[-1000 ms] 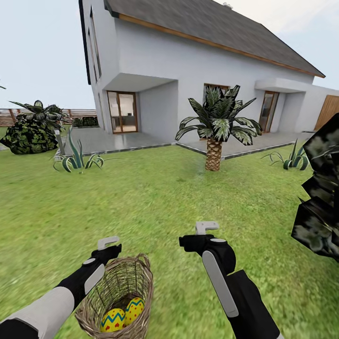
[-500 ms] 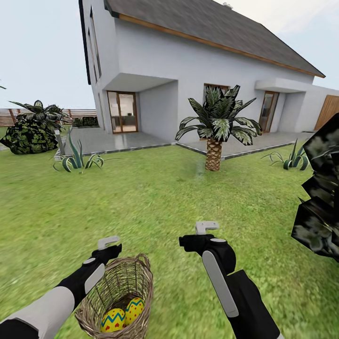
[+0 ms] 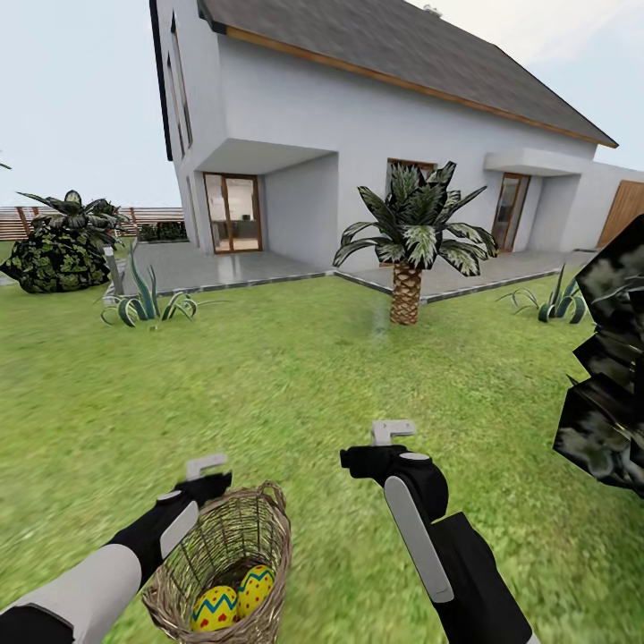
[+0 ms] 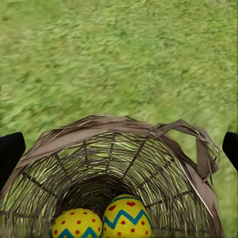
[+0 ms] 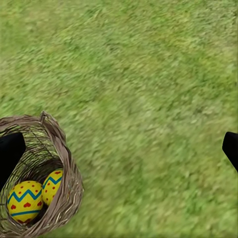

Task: Take the three Easter eggs out of the wicker basket on the lawn in the garden, then place them on the lawn next to a single tree (choose any tree) so that all three eggs are next to the same tree and none are left in the basket.

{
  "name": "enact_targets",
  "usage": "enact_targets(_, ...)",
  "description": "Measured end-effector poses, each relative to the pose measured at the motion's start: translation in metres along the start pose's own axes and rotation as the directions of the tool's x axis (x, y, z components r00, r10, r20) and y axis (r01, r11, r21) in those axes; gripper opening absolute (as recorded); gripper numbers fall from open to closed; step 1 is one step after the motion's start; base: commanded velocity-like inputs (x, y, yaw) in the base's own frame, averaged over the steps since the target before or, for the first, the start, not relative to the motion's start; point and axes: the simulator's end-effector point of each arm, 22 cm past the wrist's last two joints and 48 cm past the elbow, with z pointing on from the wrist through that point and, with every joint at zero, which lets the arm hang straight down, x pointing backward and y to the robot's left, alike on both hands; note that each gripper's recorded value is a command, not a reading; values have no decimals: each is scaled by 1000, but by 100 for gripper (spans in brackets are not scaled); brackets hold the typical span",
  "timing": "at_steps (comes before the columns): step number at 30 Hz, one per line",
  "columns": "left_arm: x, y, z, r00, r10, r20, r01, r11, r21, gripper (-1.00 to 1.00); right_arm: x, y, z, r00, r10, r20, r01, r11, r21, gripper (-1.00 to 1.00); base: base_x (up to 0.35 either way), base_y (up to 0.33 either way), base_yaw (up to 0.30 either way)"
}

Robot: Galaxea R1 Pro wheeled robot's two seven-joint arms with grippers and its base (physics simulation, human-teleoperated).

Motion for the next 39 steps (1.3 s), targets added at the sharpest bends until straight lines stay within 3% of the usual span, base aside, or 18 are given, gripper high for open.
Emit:
enact_targets(7, 21, 12, -1, 995, 9, -94, -13, 999, -41, 100, 0, 0, 0, 1000, 0, 0, 0, 1000, 0, 100, 0, 0, 0)
enact_targets(12, 26, 25, -2, 993, 9, -115, -21, 994, -105, 100, 0, 0, 0, 1000, 0, 0, 0, 1000, 0, 100, 0, 0, 0)
enact_targets(21, 35, 30, -4, 988, 13, -155, -33, 991, -127, 100, 0, 0, 0, 1000, 0, 0, 0, 1000, 0, 100, 0, 0, 0)
enact_targets(30, 76, 58, -9, 964, 8, -264, -59, 981, -185, 100, 0, 0, 0, 1000, 0, -1, 0, 1000, 0, 100, 0, 0, 0)
enact_targets(39, 89, 65, -11, 956, 4, -293, -65, 978, -200, 100, 0, 0, 0, 1000, 0, -1, 0, 1000, -1, 100, 0, 0, 0)
